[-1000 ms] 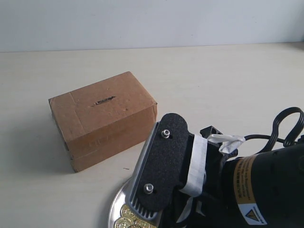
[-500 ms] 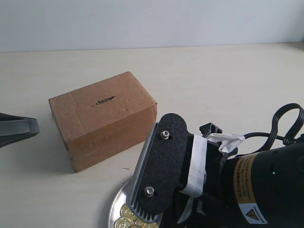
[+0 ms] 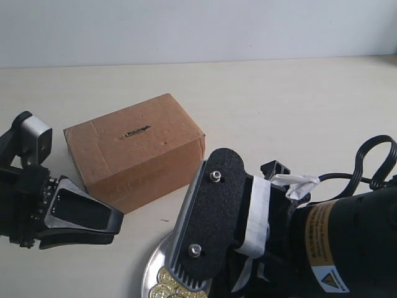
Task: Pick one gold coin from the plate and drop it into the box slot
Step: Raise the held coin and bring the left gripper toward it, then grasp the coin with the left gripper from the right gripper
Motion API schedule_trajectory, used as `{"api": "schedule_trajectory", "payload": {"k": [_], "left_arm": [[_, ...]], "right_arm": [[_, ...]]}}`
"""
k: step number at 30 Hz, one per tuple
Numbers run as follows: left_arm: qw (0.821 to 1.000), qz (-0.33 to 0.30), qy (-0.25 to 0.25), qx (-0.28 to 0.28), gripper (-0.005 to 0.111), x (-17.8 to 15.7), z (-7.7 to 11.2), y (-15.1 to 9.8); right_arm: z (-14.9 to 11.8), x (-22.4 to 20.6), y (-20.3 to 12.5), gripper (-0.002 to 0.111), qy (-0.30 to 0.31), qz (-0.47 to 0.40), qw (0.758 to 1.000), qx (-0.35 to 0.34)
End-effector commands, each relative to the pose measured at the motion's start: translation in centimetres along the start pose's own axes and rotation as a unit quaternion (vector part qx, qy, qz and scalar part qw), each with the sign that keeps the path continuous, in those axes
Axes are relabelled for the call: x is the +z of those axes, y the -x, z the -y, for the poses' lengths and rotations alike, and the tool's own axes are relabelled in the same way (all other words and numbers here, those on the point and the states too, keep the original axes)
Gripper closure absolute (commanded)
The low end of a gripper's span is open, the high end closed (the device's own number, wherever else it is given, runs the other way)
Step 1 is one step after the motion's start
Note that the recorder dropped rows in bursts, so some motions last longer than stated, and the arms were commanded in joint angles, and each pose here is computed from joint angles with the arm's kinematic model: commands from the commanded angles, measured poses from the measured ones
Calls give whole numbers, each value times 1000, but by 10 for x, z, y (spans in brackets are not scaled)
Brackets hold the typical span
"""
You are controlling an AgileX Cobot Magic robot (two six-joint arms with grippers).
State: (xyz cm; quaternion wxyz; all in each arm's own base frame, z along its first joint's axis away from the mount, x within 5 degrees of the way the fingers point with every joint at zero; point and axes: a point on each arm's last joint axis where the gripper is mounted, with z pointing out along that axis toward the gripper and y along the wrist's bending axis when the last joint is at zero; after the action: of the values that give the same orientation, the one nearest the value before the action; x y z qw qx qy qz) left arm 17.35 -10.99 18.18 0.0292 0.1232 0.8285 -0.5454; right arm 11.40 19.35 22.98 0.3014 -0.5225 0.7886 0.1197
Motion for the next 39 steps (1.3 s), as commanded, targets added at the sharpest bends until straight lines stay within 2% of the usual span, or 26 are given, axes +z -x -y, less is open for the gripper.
{"api": "schedule_trajectory", "payload": {"k": [1, 8, 22, 36, 39], "left_arm": [[1000, 16, -26, 4, 42, 7, -1, 7], [999, 25, -28, 24, 44, 6, 2, 18], [999, 9, -33, 16, 44, 13, 6, 15], [995, -70, -52, 58, 44, 44, 29, 4], [994, -74, -35, 67, 44, 51, 30, 2]], "right_arm": [[0, -2, 2, 85, -2, 8, 1000, -8], [0, -2, 1, 85, -2, 5, 1000, -8], [0, -2, 1, 85, -2, 5, 1000, -8], [0, -2, 1, 85, -2, 3, 1000, -8], [0, -2, 1, 85, -2, 3, 1000, -8]]}}
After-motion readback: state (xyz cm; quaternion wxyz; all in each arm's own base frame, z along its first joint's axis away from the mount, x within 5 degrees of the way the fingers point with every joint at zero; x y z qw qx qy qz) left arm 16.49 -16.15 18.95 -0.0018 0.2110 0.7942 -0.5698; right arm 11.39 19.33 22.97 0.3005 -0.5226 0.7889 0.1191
